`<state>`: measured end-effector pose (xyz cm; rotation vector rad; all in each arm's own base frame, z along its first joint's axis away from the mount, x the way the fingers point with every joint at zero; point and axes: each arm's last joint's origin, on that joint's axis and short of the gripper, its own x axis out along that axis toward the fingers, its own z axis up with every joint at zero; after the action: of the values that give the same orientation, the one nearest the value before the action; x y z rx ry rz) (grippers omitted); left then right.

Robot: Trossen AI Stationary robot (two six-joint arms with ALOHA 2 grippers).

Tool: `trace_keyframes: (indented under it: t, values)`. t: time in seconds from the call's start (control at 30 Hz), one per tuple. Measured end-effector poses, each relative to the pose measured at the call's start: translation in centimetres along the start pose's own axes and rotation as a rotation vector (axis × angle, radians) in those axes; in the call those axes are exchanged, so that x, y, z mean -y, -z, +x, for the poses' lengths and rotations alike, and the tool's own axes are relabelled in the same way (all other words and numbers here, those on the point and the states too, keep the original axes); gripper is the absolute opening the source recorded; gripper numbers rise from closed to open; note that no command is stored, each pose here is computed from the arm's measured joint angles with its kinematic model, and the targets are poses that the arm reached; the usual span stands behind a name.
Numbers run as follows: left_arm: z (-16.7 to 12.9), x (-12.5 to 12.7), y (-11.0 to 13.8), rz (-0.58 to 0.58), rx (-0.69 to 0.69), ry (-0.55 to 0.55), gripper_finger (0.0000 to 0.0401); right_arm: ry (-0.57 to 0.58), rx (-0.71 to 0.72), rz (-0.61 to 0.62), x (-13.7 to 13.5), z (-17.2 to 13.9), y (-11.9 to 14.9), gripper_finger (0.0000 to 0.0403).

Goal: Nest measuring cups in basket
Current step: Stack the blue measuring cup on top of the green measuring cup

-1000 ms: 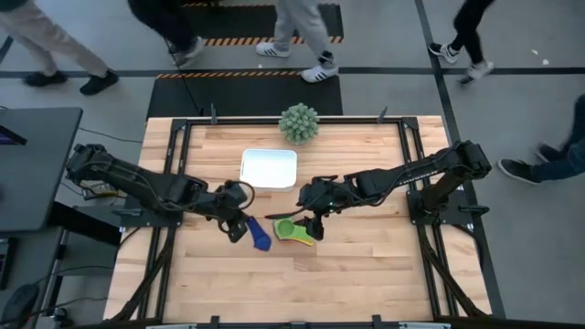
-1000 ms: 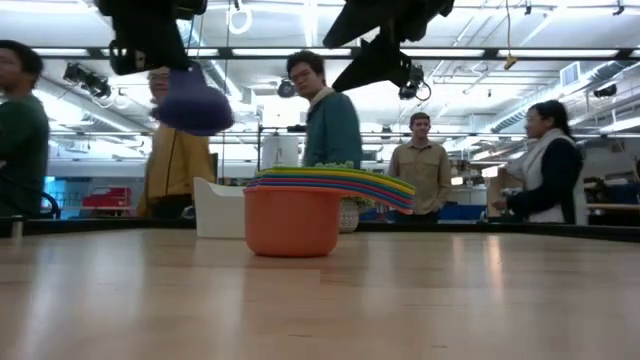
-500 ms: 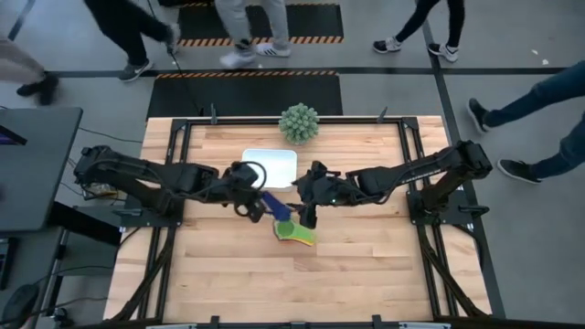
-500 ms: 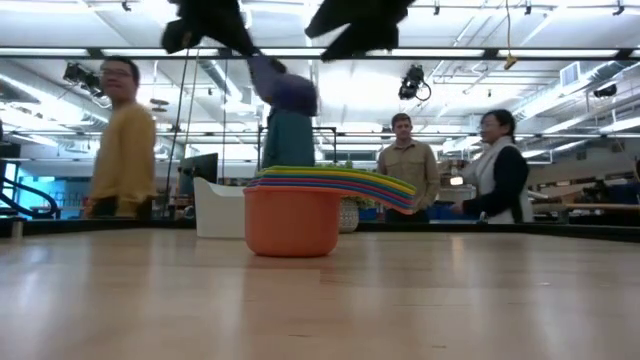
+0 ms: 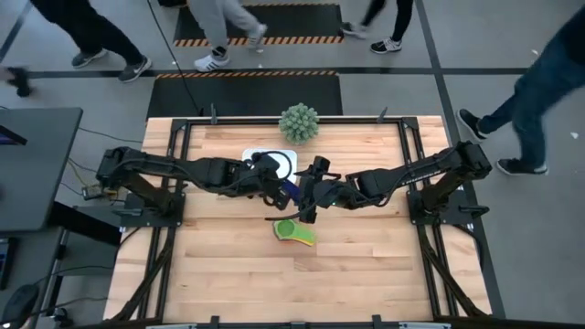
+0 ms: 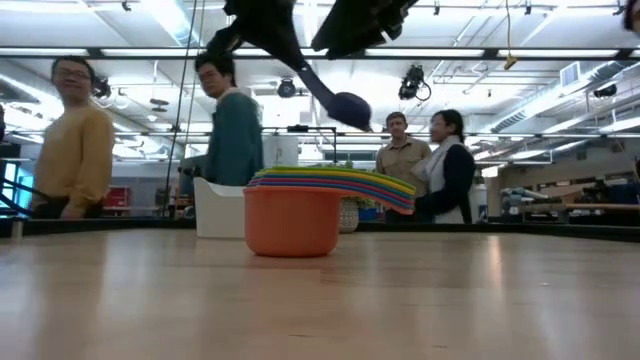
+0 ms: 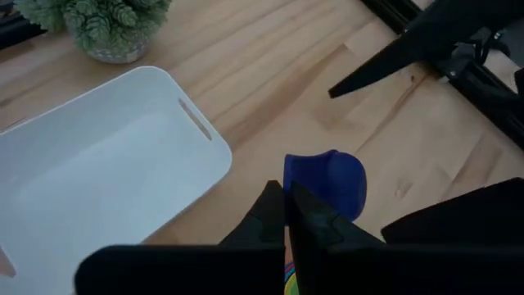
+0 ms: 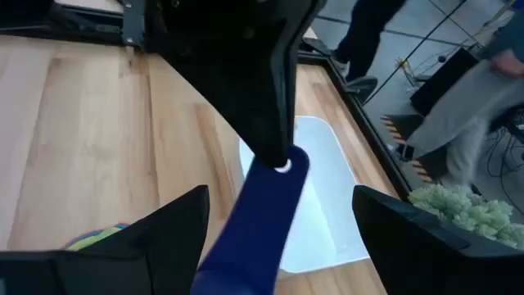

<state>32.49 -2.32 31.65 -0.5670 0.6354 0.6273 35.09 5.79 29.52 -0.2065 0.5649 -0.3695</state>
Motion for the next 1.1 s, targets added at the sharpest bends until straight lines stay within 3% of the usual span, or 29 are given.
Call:
trace_keyframes:
  t: [0.33, 0.43, 0.63, 0.8, 1.0, 1.1]
  values:
    - [-0.3, 0.0, -0.4, -0.026, 0.010, 0.008, 0.0005, 0.023, -0.102, 0.140, 0.2, 0.6, 2.1, 0.0308]
    - [-0.4, -0.1, -0.3, -0.006, -0.017, 0.027, 0.0006, -0.028, -0.106, 0.137, -0.3, 0.4, 2.1, 0.0308]
    - [-1.1, 0.8, 0.8, 0.259, -0.053, 0.074, 0.0006, -0.220, -0.105, 0.165, -0.8, 0.3, 1.8, 0.0307]
    - [-1.8, 1.7, 2.0, 0.521, -0.043, 0.094, 0.0006, -0.280, -0.123, 0.140, -0.6, 0.1, 1.8, 0.0307]
    - [-3.2, 2.9, 3.7, 0.833, 0.062, 0.020, 0.0006, -0.320, -0.182, 0.168, 0.6, -1.0, 2.0, 0.0307]
    - [-4.2, 3.6, 4.7, 0.935, 0.135, -0.052, 0.0006, -0.370, -0.183, 0.233, 1.3, -1.5, 1.6, 0.0307]
